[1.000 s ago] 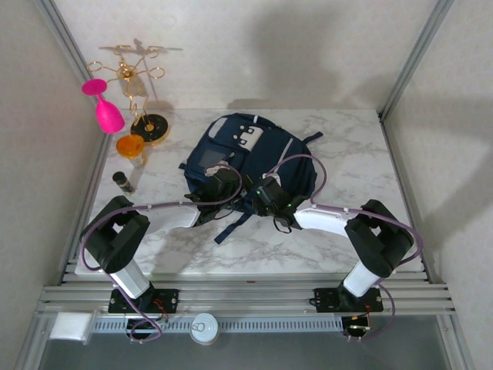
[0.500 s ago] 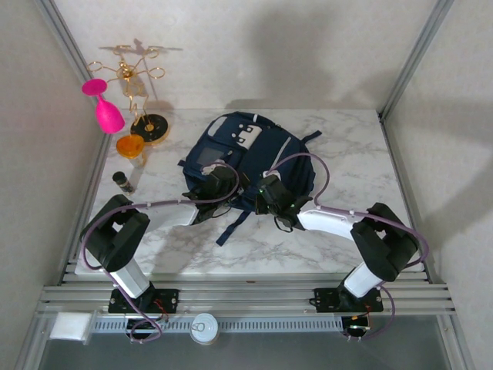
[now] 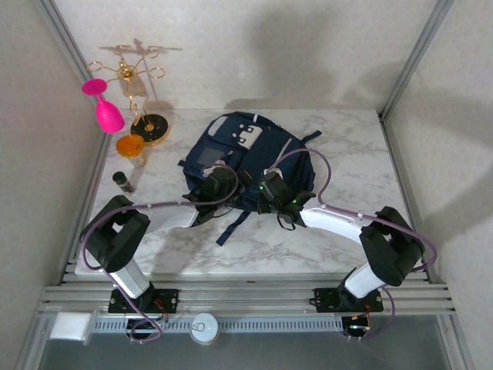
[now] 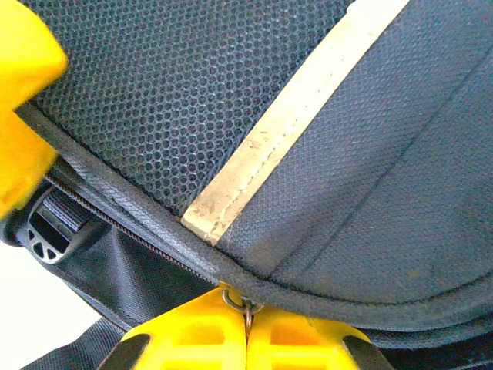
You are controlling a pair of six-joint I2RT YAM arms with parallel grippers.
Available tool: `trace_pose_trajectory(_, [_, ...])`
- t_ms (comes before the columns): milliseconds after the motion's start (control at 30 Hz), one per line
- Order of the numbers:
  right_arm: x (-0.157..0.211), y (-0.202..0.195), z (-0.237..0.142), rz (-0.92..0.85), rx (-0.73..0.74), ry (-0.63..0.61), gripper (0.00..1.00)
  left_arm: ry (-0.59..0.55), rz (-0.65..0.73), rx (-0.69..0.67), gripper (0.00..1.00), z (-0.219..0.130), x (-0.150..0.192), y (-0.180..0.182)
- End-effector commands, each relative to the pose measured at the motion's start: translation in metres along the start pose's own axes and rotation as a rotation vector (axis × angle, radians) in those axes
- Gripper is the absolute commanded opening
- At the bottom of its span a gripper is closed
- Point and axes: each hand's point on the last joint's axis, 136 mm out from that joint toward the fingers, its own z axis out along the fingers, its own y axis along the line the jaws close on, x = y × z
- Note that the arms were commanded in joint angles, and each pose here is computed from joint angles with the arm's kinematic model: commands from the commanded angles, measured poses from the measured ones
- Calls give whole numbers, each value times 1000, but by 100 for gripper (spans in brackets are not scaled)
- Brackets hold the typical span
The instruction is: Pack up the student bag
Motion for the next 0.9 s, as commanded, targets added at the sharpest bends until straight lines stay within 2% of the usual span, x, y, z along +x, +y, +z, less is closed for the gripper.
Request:
trace_pose_trajectory(0, [-7, 4, -12, 5, -8, 9, 0, -26, -113, 54, 41, 13, 3, -14])
trace_pose_trajectory(67, [-6, 0, -12, 5, 11, 17, 0, -76, -123, 7, 38, 18, -3, -3])
trace_pose_trajectory(167, [-2, -13, -16, 10, 72, 27, 0, -169, -92, -47, 23, 16, -21, 6])
trace_pose_trajectory(267, [1, -31, -23, 6, 140, 23, 0, -238, -40, -145, 3, 5, -42, 18])
trace_pose_trajectory(300, [2, -38, -25, 7, 162, 22, 0, -262, -24, -169, 0, -1, -48, 22])
trace_pose_trajectory(433, [-1, -80, -32, 44, 258, 22, 0, -278, 22, -202, 0, -20, -66, 33])
trace_pose_trajectory(533, [-14, -95, -37, 36, 292, -11, 0, -250, 89, -207, 0, -28, -74, 39])
trace_pose_trajectory(567, [-18, -94, -37, 20, 291, -20, 0, -239, 117, -222, 0, -30, -78, 41])
trace_pose_trajectory(667, [-22, -63, -33, -51, 169, -12, 0, -193, 201, -275, 0, -31, -94, 51])
trace_pose_trajectory(733, [-19, -26, -31, -82, 42, -7, 0, -139, 221, -230, 0, -28, -96, 45])
trace_pose_trajectory(800, [-16, 0, -31, -87, -54, 5, 0, -106, 221, -174, 16, -29, -90, 33])
trace_pose_trajectory(867, [-15, 17, -32, -104, -104, -6, 0, -71, 173, -101, 28, -34, -76, 21])
